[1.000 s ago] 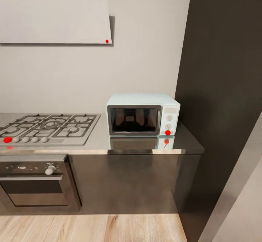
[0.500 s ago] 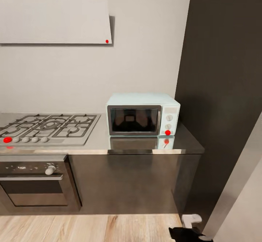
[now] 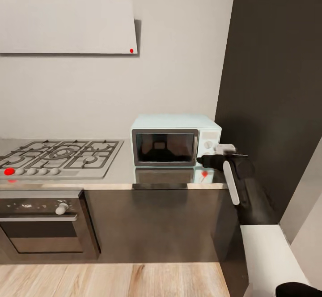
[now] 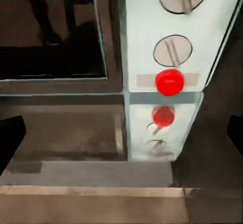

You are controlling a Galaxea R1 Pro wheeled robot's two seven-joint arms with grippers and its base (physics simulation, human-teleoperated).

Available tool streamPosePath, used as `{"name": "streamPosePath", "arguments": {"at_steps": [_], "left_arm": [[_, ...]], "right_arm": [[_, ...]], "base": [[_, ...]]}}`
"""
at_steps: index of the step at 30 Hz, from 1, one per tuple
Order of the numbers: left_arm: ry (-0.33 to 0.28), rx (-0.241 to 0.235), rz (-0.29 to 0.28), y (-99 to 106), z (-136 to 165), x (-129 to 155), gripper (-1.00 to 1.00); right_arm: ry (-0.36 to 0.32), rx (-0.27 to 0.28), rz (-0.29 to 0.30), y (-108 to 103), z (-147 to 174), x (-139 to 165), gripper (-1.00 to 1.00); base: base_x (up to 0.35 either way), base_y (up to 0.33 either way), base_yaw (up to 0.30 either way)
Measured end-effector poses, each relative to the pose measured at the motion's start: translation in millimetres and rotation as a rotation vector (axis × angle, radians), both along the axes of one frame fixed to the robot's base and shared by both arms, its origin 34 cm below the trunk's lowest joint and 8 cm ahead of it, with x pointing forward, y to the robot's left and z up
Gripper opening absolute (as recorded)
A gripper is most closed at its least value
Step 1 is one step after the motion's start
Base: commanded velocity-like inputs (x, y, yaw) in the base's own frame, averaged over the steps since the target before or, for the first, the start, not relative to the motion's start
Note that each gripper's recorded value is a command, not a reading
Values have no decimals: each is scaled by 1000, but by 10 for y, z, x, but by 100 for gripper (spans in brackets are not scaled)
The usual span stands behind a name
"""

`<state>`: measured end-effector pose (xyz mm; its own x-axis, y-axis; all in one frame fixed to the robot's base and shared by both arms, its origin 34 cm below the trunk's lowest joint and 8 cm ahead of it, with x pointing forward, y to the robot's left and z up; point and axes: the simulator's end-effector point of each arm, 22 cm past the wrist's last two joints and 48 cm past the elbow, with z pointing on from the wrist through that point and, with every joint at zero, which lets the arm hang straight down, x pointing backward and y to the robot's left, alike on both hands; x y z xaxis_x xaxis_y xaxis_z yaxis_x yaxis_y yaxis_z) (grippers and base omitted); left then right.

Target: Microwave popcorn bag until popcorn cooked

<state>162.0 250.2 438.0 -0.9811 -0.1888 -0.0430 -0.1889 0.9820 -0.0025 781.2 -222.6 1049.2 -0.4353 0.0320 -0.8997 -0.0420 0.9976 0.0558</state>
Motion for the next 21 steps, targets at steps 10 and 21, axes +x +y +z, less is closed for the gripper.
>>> {"name": "streamPosePath", "arguments": {"at_steps": [10,21], "left_arm": [[-2,-1,-3,-2,0,13,100],[-3,-1,-1,-10,1,13,100]], "right_arm": [[-157,39,-19,321,-531,522,100],[-198,30,-24,295,-850,603,100]], "base": [[0,0,0],[5,0,0]]}}
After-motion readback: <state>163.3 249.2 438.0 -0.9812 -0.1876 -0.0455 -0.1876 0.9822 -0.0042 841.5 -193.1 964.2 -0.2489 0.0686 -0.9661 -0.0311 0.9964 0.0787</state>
